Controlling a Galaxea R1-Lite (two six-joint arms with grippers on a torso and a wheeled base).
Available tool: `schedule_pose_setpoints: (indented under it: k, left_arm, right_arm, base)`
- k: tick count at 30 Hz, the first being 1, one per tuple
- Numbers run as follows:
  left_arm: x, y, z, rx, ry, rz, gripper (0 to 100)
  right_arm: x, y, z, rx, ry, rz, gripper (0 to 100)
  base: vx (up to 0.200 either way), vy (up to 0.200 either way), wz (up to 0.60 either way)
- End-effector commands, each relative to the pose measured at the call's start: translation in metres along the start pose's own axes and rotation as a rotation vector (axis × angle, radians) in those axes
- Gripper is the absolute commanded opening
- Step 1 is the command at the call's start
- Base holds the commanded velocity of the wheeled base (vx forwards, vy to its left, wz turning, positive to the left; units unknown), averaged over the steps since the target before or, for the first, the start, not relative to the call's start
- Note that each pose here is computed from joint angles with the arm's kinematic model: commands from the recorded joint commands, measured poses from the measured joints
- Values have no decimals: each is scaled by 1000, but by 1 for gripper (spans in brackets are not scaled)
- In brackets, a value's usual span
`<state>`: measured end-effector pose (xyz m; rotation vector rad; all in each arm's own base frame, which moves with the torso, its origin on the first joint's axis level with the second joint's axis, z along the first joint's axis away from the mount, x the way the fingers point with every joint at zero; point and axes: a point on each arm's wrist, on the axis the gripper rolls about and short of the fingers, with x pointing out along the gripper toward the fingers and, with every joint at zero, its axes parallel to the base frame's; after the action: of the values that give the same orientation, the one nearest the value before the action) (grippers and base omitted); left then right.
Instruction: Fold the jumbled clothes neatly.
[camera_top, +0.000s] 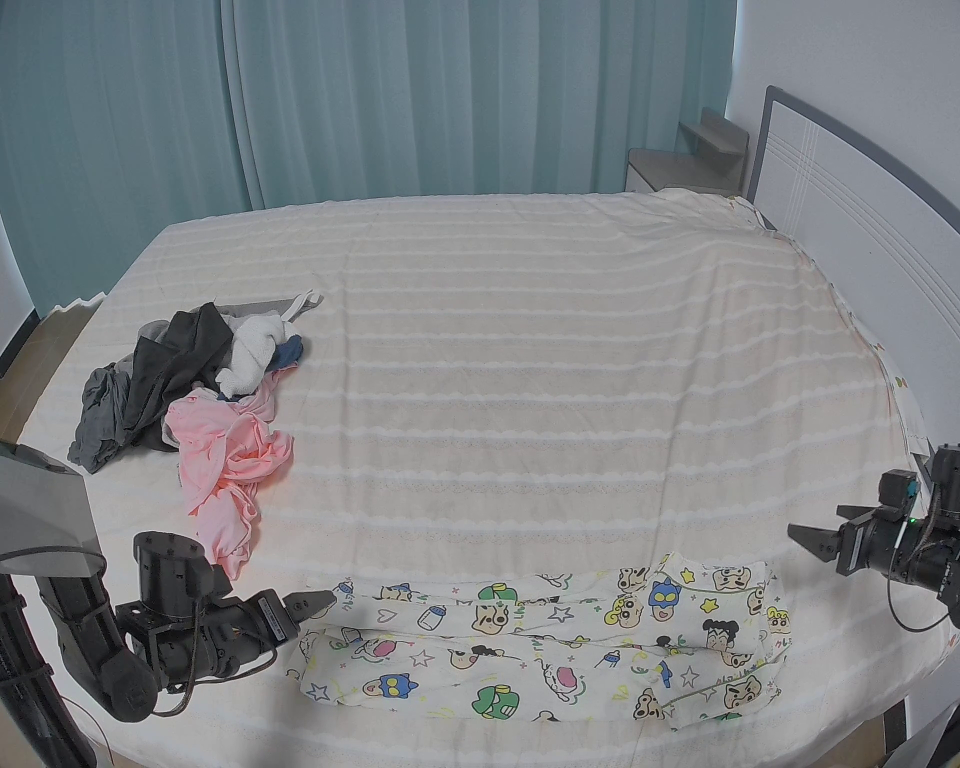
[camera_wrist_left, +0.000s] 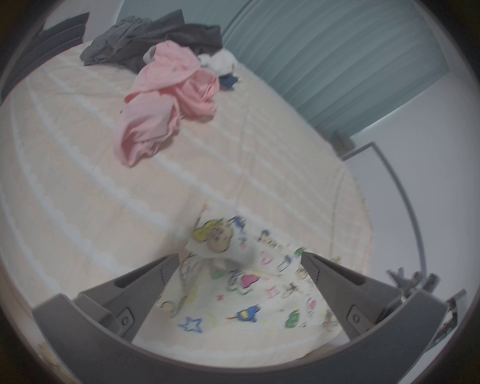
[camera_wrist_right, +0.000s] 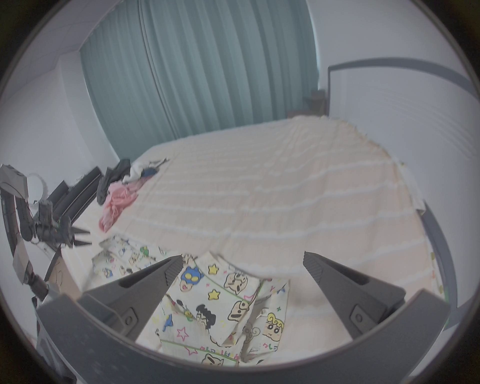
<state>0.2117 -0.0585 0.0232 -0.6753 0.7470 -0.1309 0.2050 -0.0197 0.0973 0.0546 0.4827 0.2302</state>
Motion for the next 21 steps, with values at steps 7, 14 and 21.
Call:
schedule_pose_setpoints:
  k: [7, 14, 21]
  left_arm:
    - [22, -47, 50, 191, 165, 135, 100]
    - [36, -42, 50, 336, 218, 137, 100]
    - [63, -22, 40, 365, 310, 188, 100]
  right_arm:
    - [-86, 21, 5, 157, -311, -129, 100]
    - [-88, 23, 2, 160, -313, -103, 100]
    - [-88, 24, 3, 152, -315, -98, 100]
  base:
    - [0, 0, 0]
    - [0, 0, 0]
    - [0, 0, 0]
